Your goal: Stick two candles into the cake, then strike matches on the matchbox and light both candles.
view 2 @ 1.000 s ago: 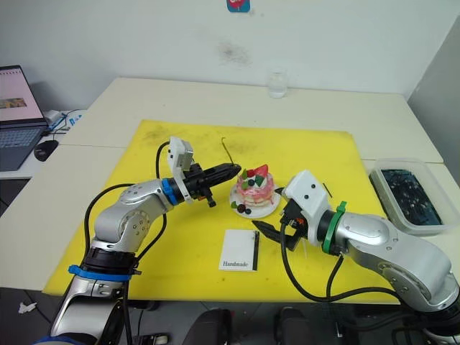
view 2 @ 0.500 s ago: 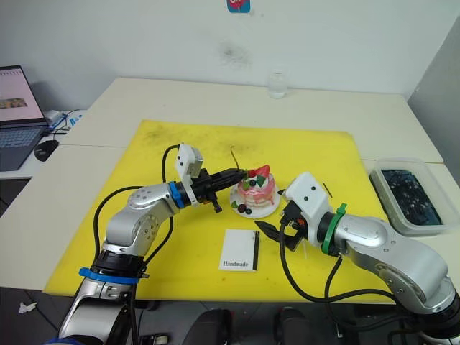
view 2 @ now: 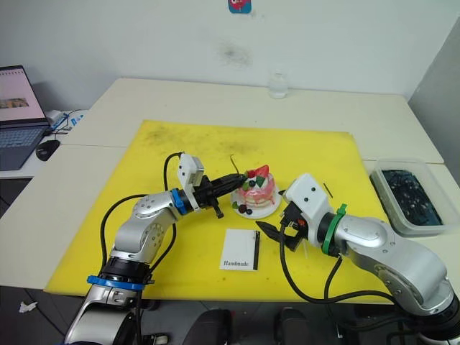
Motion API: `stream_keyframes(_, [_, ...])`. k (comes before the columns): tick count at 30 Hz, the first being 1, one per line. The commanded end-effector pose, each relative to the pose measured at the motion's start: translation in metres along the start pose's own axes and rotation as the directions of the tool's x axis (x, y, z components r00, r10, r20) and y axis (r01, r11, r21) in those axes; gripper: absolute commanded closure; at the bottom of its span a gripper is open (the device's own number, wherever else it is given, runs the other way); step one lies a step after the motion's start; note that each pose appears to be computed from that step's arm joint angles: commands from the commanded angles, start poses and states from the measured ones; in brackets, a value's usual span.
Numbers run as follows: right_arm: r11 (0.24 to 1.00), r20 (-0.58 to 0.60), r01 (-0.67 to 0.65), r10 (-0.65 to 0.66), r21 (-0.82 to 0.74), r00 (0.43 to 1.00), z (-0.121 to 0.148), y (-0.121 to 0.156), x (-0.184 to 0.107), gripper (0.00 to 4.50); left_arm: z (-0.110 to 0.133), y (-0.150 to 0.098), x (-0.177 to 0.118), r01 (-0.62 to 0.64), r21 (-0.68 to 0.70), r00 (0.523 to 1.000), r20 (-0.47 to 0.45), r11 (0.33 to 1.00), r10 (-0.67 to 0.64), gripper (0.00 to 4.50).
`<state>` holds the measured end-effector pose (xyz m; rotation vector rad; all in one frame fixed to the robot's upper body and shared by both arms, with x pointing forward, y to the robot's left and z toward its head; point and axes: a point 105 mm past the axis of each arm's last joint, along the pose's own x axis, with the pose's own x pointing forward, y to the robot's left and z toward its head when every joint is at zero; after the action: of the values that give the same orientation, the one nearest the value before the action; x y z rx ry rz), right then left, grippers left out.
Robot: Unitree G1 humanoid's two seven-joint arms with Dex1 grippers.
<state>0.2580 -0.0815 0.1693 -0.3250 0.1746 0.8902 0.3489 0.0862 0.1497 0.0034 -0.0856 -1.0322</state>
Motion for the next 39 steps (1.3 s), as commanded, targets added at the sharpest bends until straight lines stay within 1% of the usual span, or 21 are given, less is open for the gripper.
stream_keyframes(1, [0.999, 0.042, 0.028, -0.027, -0.024, 0.999, 0.009, -0.002, -0.005, 0.0, 0.017, -0.001, -0.002, -0.007, 0.008, 0.999, 0.048, 1.0, 0.007, 3.37])
stream_keyframes(8, [0.999, 0.083, 0.053, -0.052, -0.005, 0.995, 0.012, -0.005, -0.008, 0.0, 0.033, 0.01, -0.023, -0.074, 0.037, 0.996, 0.045, 0.997, 0.072, 1.04])
stream_keyframes(11, [0.997, 0.114, 0.073, -0.073, 0.007, 0.991, 0.017, -0.009, -0.01, 0.0, 0.036, 0.01, -0.032, -0.072, 0.053, 0.997, 0.025, 0.996, 0.07, 0.02])
stream_keyframes(16, [0.992, 0.165, 0.126, -0.127, 0.02, 0.978, 0.025, -0.015, -0.021, 0.0, 0.036, -0.001, -0.051, -0.012, 0.061, 0.998, -0.056, 0.998, 0.016, 0.02])
stream_keyframes(18, [0.988, 0.164, 0.151, -0.153, 0.026, 0.974, 0.022, -0.017, -0.028, 0.0, 0.031, -0.006, -0.058, 0.015, 0.052, 0.995, -0.098, 0.999, -0.01, 0.02])
stream_keyframes(20, [0.984, 0.15, 0.172, -0.176, 0.036, 0.973, 0.017, -0.017, -0.032, 0.0, 0.027, -0.007, -0.059, 0.006, 0.047, 0.994, -0.107, 0.999, -0.001, 0.02])
stream_keyframes(25, [0.983, 0.141, 0.179, -0.182, 0.035, 0.973, 0.014, -0.012, -0.033, 0.0, 0.027, -0.012, -0.041, -0.035, -0.061, 0.999, -0.043, 0.998, 0.033, 0.02])
stream_keyframes(30, [0.988, 0.15, 0.156, -0.157, 0.015, 0.976, 0.019, -0.007, -0.028, 0.0, 0.019, -0.008, -0.032, -0.084, -0.158, 0.996, 0.005, 0.984, 0.086, 0.02])
stream_keyframes(35, [0.99, 0.159, 0.142, -0.141, 0.007, 0.977, 0.022, -0.005, -0.025, 0.0, 0.018, -0.006, -0.028, -0.091, -0.205, 0.994, 0.035, 0.975, 0.101, 0.02])
stream_keyframes(39, [0.991, 0.157, 0.137, -0.136, 0.006, 0.978, 0.021, -0.005, -0.025, 0.0, 0.019, -0.006, -0.024, -0.087, -0.206, 0.994, 0.044, 0.975, 0.098, 0.02])
